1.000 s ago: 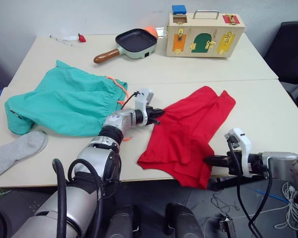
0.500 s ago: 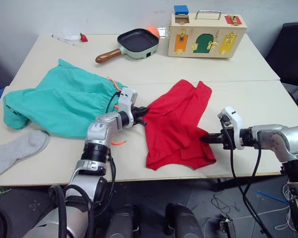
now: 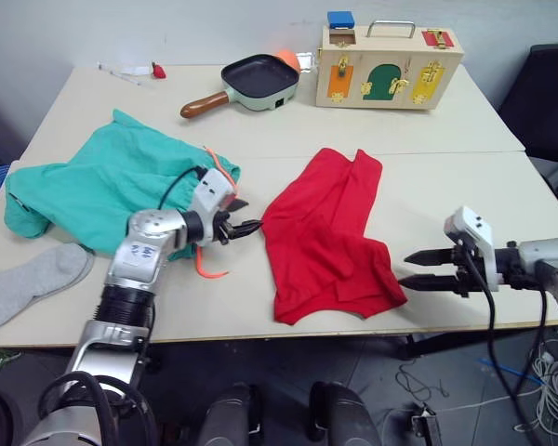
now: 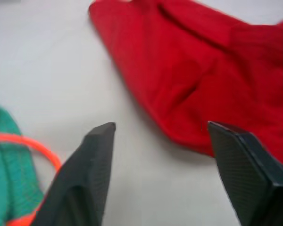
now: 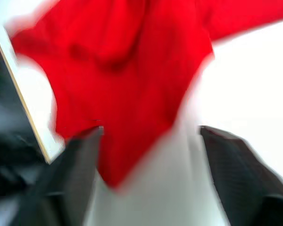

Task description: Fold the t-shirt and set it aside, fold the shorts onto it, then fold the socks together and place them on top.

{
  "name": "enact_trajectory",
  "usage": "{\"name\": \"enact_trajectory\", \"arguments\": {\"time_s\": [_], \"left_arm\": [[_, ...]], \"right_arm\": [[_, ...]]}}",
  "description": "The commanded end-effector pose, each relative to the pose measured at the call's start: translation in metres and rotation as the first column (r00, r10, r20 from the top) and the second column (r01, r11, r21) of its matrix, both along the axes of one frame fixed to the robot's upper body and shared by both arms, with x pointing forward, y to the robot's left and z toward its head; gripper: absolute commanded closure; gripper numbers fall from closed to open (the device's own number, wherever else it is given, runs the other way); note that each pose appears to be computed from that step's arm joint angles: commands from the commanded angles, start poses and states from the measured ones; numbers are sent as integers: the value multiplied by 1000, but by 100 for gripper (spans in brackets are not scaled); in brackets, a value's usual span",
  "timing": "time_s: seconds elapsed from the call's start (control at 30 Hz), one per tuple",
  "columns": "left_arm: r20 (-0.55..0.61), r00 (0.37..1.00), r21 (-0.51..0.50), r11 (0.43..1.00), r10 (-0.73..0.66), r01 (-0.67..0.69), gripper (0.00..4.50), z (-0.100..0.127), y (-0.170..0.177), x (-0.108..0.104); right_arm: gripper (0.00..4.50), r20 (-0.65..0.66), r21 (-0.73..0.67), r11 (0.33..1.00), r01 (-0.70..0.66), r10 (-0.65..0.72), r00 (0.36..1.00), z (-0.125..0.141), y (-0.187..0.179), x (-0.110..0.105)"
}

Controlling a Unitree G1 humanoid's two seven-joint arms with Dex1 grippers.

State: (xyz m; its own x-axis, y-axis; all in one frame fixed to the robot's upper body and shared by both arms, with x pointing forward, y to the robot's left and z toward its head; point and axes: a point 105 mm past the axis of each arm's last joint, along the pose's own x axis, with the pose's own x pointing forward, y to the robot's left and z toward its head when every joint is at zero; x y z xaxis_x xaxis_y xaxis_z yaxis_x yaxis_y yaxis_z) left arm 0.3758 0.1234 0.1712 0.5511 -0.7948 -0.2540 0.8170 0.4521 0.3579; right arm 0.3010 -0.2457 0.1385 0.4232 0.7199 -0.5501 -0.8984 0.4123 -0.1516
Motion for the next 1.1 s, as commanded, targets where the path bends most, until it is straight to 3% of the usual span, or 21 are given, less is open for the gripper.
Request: {"name": "enact_trajectory", "arguments": {"time_s": [0.03,0.1,0.23,0.27,0.43,0.6,0.93,1.03,1.1], "left_arm": [[128,964,171,963,-233,210,133,3,-4,-20],[145,942,243,934,-303,262,116,-4,-2,-25],[138,879,413,834,-456,367,10,-29,-1,-34],[130,863,441,808,-488,390,3,-36,-1,-36],[89,791,497,715,-606,492,3,-54,-10,-44],[96,736,492,674,-671,551,3,-59,-36,-45],[40,645,457,588,-763,667,3,-66,-59,-59],[31,629,431,578,-777,692,0,-69,-63,-63],[20,628,403,581,-778,707,43,-71,-65,-65]], "right_arm": [[3,264,-157,980,-123,162,951,9,-14,3],[1,329,-223,962,-157,226,917,3,-18,4],[0,417,-328,910,-256,382,824,-11,-11,4],[0,423,-345,893,-288,422,802,-17,-8,2],[0,446,-371,847,-382,523,726,-31,10,1],[0,503,-362,814,-455,581,640,-39,37,0],[0,481,-329,793,-513,608,631,-52,61,5],[60,481,-302,786,-540,615,626,-51,68,3],[125,489,-287,784,-551,614,619,-49,71,1]]}}
